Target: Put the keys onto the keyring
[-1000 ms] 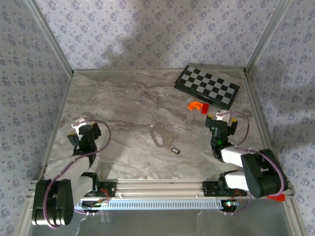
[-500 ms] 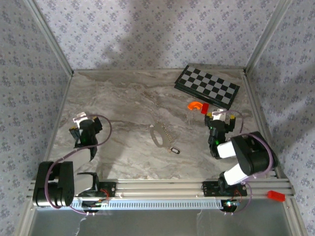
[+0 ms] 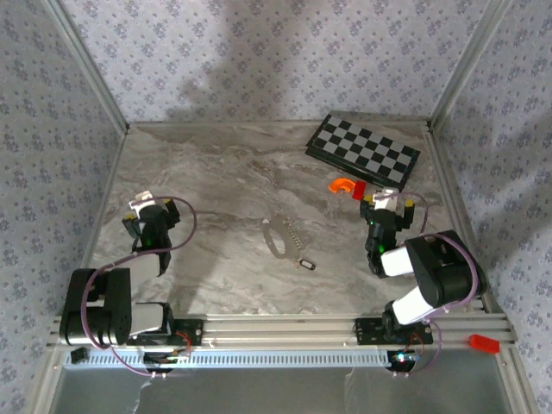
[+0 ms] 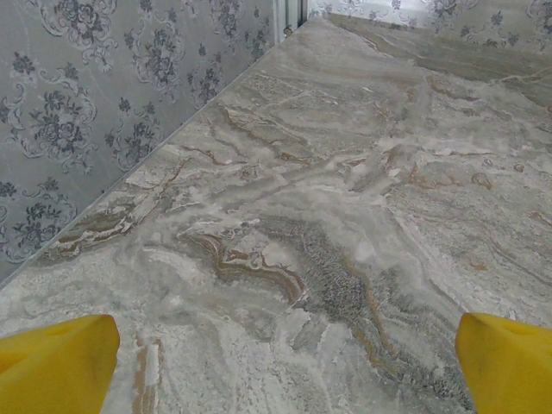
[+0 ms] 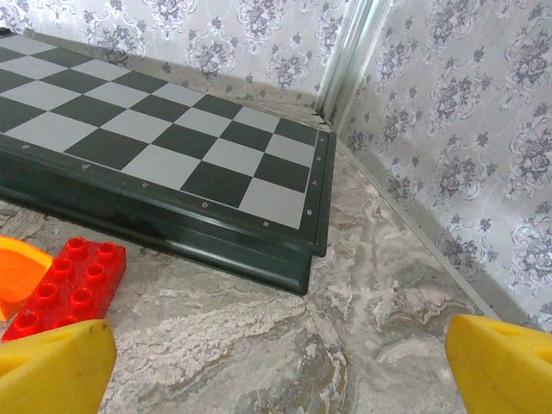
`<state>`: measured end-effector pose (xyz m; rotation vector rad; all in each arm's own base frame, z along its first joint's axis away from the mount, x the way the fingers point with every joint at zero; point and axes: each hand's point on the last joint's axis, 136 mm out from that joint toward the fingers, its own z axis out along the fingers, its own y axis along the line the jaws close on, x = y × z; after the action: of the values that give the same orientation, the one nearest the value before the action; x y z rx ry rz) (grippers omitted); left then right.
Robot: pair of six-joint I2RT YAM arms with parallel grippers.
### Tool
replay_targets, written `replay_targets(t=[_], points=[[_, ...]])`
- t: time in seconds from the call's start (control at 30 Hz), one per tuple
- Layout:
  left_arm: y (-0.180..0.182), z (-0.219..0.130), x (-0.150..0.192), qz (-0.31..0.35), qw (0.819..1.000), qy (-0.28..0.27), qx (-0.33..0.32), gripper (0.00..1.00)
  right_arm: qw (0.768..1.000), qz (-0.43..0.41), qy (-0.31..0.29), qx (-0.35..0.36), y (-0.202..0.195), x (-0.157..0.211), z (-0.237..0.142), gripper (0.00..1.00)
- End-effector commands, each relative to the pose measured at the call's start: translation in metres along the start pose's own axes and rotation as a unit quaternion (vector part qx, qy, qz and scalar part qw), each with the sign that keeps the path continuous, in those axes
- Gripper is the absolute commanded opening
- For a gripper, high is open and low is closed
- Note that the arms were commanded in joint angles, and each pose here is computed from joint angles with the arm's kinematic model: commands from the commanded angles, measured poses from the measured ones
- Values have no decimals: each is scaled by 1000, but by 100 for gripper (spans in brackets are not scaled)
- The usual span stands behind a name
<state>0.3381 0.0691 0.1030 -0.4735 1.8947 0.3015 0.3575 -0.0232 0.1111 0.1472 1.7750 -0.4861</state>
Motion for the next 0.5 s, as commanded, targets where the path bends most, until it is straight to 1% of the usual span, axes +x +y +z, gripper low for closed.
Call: replay_targets(t=[0.0,0.27,0.47], points=[[-8,4,-22,-7,999,-32,15,100,1000,9,-5,1,-1,-10,6,100],[-18,10,-20,12,998,-48,39,100,1000,16,14,-9,-2,-7,12,100],[-24,15,-17,19,998,-43,50,100,999,33,26,-28,-4,-2,15,100]])
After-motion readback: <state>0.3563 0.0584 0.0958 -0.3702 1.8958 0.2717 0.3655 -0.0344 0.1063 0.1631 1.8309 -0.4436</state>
